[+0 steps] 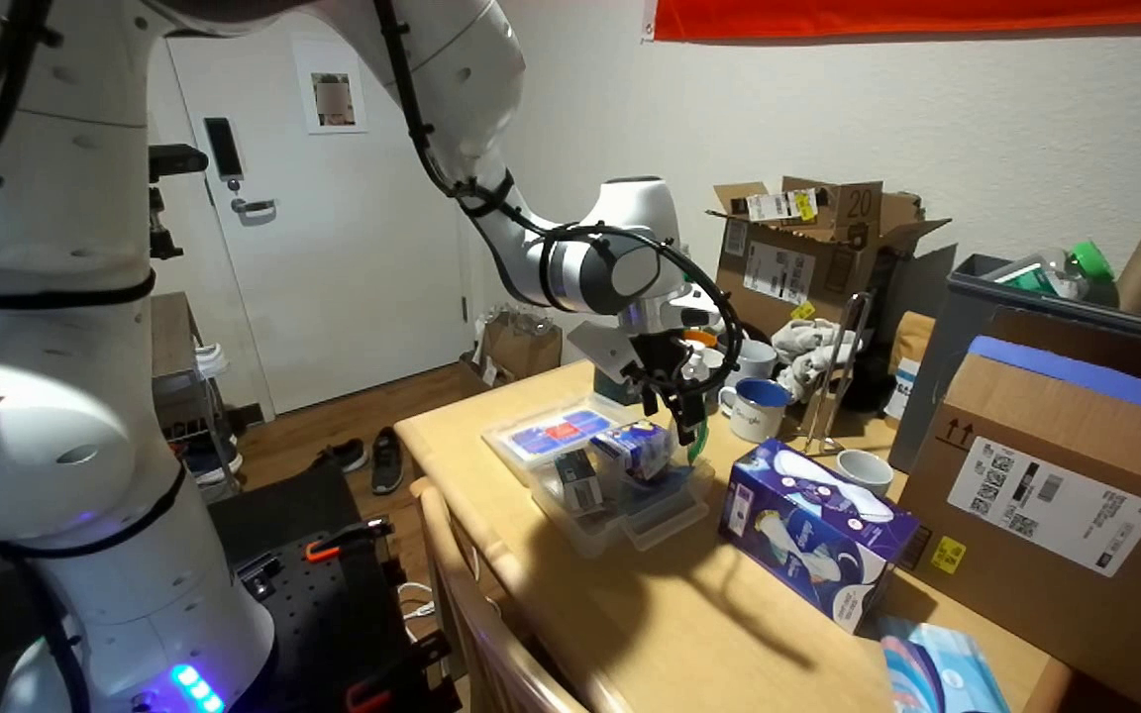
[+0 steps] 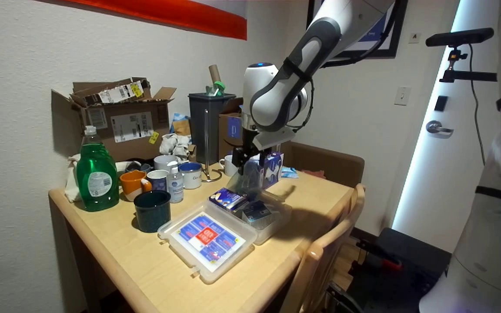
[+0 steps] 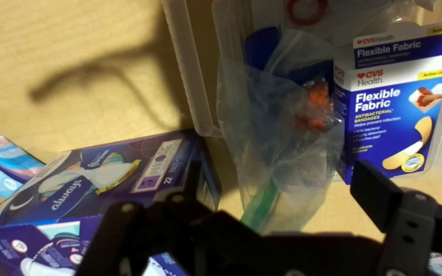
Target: Pick up the plastic and put on the right side of the table
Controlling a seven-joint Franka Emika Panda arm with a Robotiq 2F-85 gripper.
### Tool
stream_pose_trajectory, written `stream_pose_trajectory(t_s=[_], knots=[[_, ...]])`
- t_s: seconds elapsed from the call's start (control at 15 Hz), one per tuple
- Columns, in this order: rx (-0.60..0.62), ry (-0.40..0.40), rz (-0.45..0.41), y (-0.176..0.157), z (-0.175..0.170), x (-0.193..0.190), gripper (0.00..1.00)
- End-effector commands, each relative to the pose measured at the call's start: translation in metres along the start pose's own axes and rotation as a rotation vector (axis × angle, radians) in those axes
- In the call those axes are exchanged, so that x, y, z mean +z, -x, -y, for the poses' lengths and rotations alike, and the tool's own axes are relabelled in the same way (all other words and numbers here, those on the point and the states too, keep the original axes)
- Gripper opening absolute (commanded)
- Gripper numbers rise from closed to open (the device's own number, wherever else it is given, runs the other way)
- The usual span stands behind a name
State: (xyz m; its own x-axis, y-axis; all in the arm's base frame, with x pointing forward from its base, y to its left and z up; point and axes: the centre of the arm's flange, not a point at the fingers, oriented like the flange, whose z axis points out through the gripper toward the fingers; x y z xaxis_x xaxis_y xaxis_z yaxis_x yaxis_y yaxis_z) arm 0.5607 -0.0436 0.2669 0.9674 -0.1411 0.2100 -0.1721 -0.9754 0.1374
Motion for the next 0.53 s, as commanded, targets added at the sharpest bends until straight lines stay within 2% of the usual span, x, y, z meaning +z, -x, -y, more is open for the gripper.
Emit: stream_pose_trajectory(t_s=[0.0,0.07,0.47], knots=[[0.009,0.005,-0.007,-0.0097,0.0078,0.0028,0.72],[0.003,0.005,-0.010,-0.0091,0.0094,0.0024,0.69],[-0.011,0.007,-0.017,-0.0071,0.0146,-0.0015,0.21]])
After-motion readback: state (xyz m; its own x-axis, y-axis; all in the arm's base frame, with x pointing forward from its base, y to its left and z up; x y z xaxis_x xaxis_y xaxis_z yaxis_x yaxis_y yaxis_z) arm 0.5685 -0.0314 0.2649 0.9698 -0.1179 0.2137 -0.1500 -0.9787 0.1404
